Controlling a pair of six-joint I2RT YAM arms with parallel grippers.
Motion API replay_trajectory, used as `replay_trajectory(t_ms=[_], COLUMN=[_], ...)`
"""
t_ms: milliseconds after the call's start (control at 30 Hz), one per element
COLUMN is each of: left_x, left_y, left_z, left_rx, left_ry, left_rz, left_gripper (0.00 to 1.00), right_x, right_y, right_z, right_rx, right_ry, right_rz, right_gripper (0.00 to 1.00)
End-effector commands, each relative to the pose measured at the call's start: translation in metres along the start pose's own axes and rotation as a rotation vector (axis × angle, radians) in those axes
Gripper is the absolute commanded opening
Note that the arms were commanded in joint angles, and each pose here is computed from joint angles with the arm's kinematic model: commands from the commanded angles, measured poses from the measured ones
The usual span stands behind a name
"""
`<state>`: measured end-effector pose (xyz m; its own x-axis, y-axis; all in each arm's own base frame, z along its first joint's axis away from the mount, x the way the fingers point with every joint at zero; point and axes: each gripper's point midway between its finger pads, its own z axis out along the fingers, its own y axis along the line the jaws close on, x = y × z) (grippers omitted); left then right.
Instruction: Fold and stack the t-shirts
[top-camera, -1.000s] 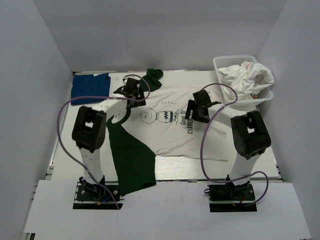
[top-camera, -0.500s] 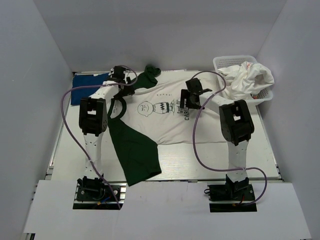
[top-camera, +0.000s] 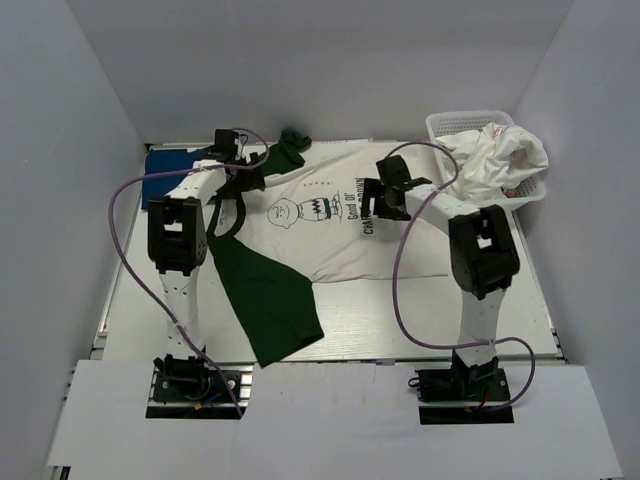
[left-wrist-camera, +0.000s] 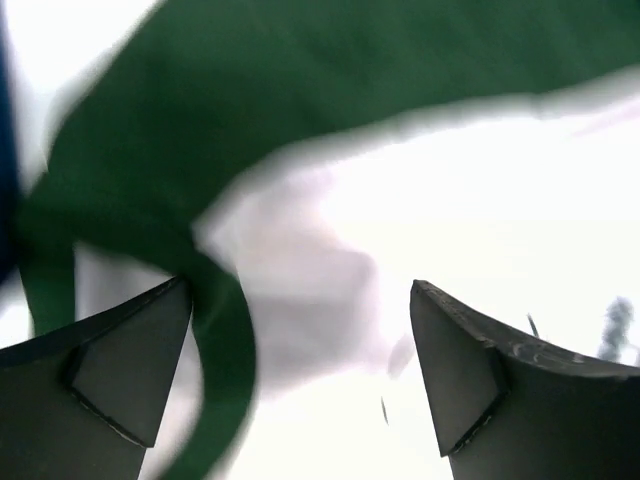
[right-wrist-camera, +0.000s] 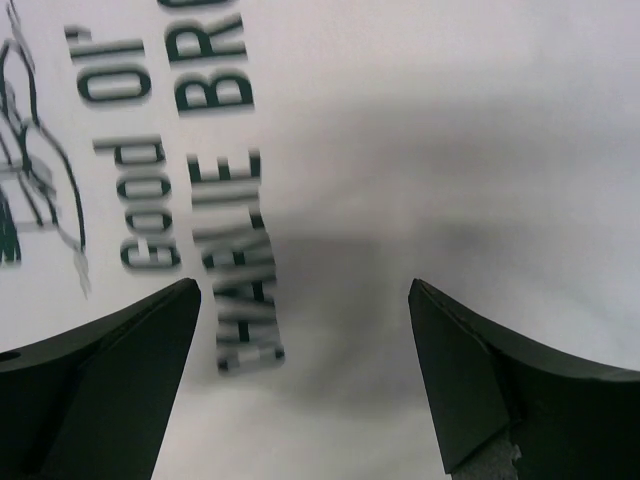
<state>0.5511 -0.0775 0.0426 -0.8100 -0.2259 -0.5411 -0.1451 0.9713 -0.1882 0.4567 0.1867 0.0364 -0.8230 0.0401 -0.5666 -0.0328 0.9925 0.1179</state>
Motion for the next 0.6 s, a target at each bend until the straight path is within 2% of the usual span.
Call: replay_trajectory(t_ms=[0,33,67,100,133,167,233,300,333,367,400,433,500,567], left_x=[-0.036,-0.029,0.013,0.03,0.026,0.083,0.13,0.158,0.193,0.199,0.211,0.232,0.249,0.277], left_y=[-0.044,-0.051,-0.047,-0.054,-0.063,-0.055,-0.054,-0.053,-0.044,-0.041,-0.04,-0.036,-0.038,-0.026], left_z=[-0.111,-0.129,-0.13,-0.146,-0.193,-0.188,-0.223,-0.244,-0.244,-0.263,-0.269,-0.271,-0.288,-0.281], left_rx=[0.19,0.224,0.26,0.307,0.382,0.407,0.497,0.557,0.529,0.548,0.55,0.554,0.603,0.551], left_ry=[-0.153,-0.166,-0.084,-0.075,-0.166,-0.065,-0.107,-0.121,-0.032,-0.066,-0.047,0.013,0.03,0.113], left_rz=[0.056,0.052,0.04,0.042,0.016,-0.013,-0.093,-0.106,-0.144,-0.145,-0.161,-0.194,-0.194,-0.256], left_gripper=[1.0,1.0,1.0,1.0,1.0,1.0,1.0,1.0,1.0,1.0,1.0,1.0,1.0,1.0], right_x=[-0.05,-0.042,-0.042,-0.046,-0.011,-0.017,0.016,0.015,0.015,0.017,0.016,0.014,0.016,0.021], right_y=[0.008,0.005,-0.002,-0.005,-0.019,-0.022,-0.035,-0.037,-0.04,-0.043,-0.043,-0.042,-0.036,-0.036], right_z=[-0.076,-0.087,-0.094,-0.112,-0.101,-0.116,-0.116,-0.129,-0.131,-0.137,-0.138,-0.14,-0.141,-0.139], right_rx=[-0.074,-0.078,-0.052,-0.057,-0.026,-0.03,-0.025,-0.046,-0.033,-0.021,-0.019,-0.025,-0.062,-0.064], right_ry=[-0.201,-0.226,-0.25,-0.291,-0.244,-0.304,-0.294,-0.351,-0.358,-0.35,-0.352,-0.356,-0.343,-0.33], right_rz=[0.06,0.067,0.077,0.129,0.146,0.181,0.269,0.301,0.307,0.319,0.324,0.337,0.344,0.35], right_gripper=[0.9,0.9,0.9,0.9,0.9,0.9,0.9,0.9,0.9,0.9,0.9,0.9,0.9,0.9])
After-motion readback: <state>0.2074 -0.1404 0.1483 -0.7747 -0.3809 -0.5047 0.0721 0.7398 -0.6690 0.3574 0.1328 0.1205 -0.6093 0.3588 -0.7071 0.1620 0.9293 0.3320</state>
